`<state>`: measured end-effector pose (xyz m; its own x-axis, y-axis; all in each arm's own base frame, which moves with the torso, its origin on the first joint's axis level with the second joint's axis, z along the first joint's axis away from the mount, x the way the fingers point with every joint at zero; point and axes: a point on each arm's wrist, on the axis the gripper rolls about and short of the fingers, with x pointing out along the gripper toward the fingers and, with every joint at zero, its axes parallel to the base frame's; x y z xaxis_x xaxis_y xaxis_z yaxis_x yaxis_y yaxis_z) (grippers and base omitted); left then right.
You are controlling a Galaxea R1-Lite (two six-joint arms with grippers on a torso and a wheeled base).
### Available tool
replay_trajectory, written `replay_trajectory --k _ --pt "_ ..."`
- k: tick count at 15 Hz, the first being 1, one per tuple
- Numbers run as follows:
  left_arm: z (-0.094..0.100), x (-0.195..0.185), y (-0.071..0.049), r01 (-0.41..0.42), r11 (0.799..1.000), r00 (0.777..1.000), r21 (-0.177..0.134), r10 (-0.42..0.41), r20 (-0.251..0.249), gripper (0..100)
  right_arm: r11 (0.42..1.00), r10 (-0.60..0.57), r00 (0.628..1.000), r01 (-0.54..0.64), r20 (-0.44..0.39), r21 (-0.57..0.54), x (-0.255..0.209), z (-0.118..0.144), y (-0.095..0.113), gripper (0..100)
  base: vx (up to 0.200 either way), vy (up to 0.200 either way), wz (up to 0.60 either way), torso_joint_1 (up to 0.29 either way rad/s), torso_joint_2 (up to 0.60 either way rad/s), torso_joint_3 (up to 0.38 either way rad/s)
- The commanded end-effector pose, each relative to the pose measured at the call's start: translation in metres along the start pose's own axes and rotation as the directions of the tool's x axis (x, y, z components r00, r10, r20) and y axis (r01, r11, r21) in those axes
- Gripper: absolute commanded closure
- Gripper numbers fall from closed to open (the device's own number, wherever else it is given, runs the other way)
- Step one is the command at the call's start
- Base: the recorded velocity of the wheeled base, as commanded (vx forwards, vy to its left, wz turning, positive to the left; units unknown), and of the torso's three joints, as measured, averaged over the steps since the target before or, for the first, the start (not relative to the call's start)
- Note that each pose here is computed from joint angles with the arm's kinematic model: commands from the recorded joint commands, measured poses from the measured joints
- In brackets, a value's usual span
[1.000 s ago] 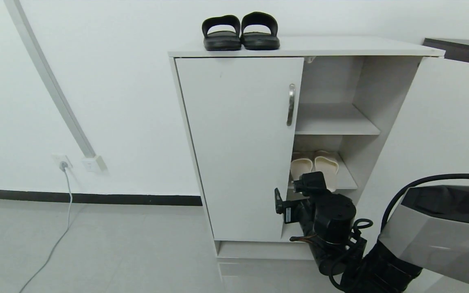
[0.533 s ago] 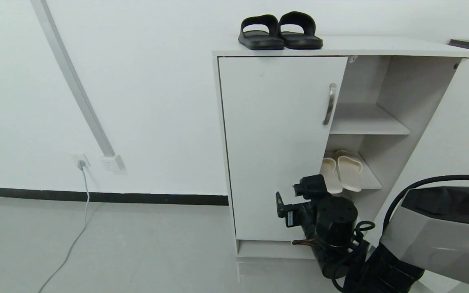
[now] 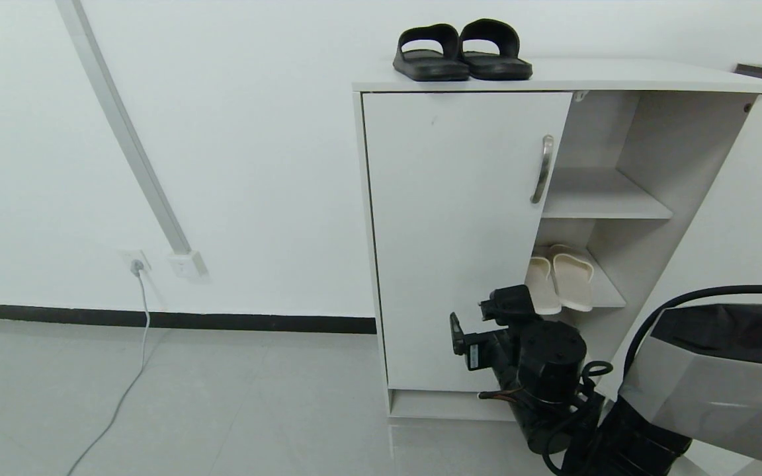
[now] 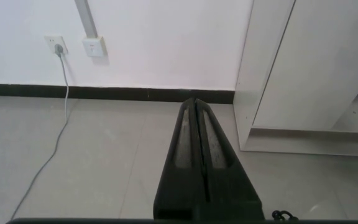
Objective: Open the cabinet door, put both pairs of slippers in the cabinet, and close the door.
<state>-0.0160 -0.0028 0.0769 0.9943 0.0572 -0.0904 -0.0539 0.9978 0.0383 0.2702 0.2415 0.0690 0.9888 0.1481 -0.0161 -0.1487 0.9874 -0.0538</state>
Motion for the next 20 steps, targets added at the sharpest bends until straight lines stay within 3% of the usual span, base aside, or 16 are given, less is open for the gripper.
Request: replay_trajectory --k 1,6,20 --pt "0.0 0.0001 0.0 -0.001 1.0 1.0 0.0 0.001 -0.001 100 1.0 -0.001 1.0 0.001 -0.003 -0.004 -0.0008 -0.0023 -0.0011 0 0.0 0.0 0.0 0.0 0.0 0.0" --pt "0.0 0.0001 0.0 -0.001 1.0 1.0 0.0 0.001 -0.001 100 1.0 0.0 1.0 0.0 -0.006 -0.008 -0.0013 -0.0032 -0.0007 0 0.0 0.0 0.0 0.002 -0.03 -0.032" --pt "0.0 0.0001 0.0 -0.001 1.0 1.0 0.0 0.001 -0.001 100 1.0 0.001 1.0 -0.001 -0.011 -0.015 -0.0016 -0.0054 -0.0009 0 0.0 0.0 0.0 0.102 -0.43 -0.325"
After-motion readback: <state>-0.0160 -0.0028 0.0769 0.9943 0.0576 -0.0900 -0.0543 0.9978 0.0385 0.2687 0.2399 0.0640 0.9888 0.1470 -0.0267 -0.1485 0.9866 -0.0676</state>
